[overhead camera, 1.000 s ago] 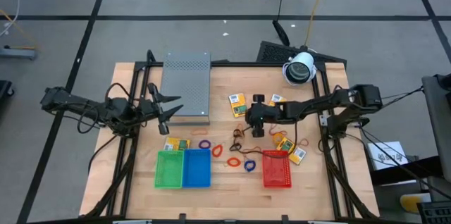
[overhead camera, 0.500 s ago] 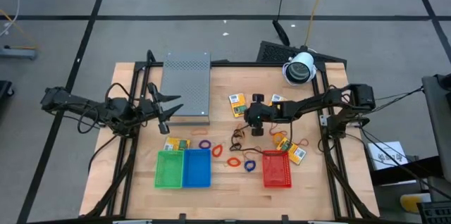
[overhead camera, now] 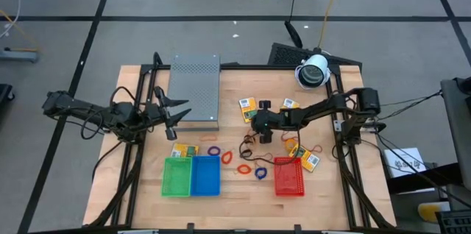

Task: Pick & Place Office Desk Supplies
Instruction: Put the crayon into the blue bin

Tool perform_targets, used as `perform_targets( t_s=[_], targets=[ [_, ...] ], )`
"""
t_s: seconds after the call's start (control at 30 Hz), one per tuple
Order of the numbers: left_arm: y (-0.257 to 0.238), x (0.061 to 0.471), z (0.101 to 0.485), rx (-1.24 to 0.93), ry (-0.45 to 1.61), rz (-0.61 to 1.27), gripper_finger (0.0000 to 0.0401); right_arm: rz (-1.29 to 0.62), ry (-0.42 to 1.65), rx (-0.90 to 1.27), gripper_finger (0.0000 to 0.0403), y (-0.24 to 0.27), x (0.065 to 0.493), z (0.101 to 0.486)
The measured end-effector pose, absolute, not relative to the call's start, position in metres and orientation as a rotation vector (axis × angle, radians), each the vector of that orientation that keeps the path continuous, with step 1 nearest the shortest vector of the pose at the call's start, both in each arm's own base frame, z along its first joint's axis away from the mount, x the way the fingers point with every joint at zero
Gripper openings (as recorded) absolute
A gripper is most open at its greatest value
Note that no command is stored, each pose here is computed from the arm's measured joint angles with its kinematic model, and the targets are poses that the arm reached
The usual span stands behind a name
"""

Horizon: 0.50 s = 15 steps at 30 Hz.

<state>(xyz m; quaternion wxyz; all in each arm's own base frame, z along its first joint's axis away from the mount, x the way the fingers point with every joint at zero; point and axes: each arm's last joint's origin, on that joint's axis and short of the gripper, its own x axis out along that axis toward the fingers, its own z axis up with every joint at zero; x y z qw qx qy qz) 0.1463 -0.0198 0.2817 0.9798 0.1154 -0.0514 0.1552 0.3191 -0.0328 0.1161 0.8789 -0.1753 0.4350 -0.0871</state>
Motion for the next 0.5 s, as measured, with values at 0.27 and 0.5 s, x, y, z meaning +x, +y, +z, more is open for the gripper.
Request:
perform_targets(
  t_s=[0.27,0.5],
  targets=[
    [-0.020,0.146,0.282,0.217,-0.106,0.312,0.0145,-0.165,0.902,-0.374,0.0160,-0.036,0.320,0.116],
    [-0.020,0.146,0.282,0.199,-0.108,0.311,0.0145,-0.097,0.885,-0.254,0.0160,-0.050,0.318,0.115]
  ],
)
